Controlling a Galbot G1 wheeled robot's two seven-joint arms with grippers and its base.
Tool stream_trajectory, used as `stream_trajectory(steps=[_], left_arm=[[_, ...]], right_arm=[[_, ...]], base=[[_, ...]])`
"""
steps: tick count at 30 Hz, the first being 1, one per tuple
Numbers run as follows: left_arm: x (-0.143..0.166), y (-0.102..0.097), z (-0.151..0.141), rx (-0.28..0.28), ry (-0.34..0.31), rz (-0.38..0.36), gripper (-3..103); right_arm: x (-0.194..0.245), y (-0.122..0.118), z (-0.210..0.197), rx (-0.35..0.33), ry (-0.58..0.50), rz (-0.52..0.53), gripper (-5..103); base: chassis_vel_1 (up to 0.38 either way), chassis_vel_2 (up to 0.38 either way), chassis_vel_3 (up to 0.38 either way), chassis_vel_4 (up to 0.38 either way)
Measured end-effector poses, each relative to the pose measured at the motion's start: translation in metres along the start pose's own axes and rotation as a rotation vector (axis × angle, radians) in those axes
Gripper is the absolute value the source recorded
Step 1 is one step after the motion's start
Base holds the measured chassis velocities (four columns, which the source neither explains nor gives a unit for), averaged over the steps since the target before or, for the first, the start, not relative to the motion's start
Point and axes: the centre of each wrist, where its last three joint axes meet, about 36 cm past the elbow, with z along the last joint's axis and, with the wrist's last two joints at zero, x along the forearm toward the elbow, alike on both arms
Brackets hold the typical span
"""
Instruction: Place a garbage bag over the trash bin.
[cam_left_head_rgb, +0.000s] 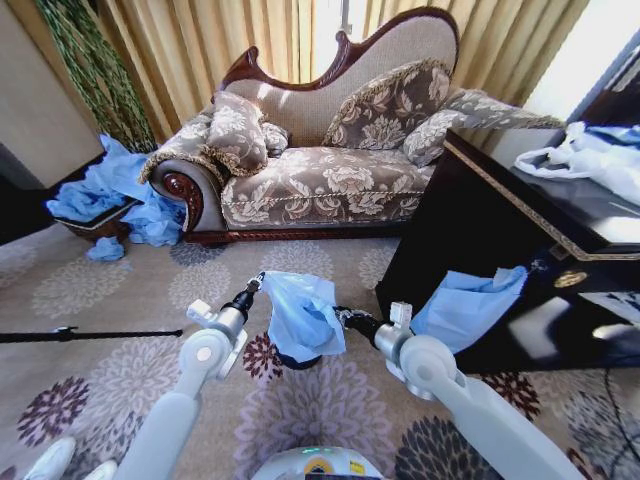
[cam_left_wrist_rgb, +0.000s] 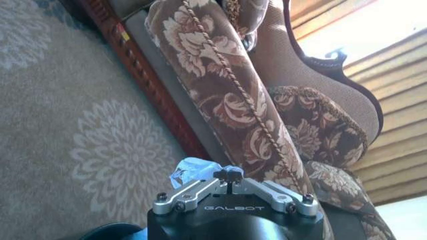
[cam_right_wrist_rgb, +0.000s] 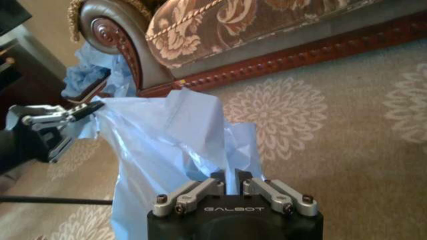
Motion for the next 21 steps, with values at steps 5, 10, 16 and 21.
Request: stream_trajectory(steps=[5,10,16,21], left_arm=[[-0.001,-0.001,0.0,0.002,-0.001,0.003,0],[-0.001,-0.001,0.0,0.005,-0.003,0.005,0],[-0.002,-0.001,0.003,0.008,-0.001,0.005,0],[-0.002,-0.002,0.005,0.005,0.002,0.004,0]], right_arm=[[0.008,0.001,0.002,0.011,0.007,-0.002,24],[0.037,0.008,0.002,0.02,0.008,-0.017,33],[0.051,0.019,0.001,0.018,-0.009,-0.059,11],[0.043,0.038,0.01,-0.023,0.002,-0.143,1]], base=[[0.0,0.0,0.0,0.0],[0.0,0.0,0.0,0.0],[0.0,0.0,0.0,0.0],[0.0,0.0,0.0,0.0]])
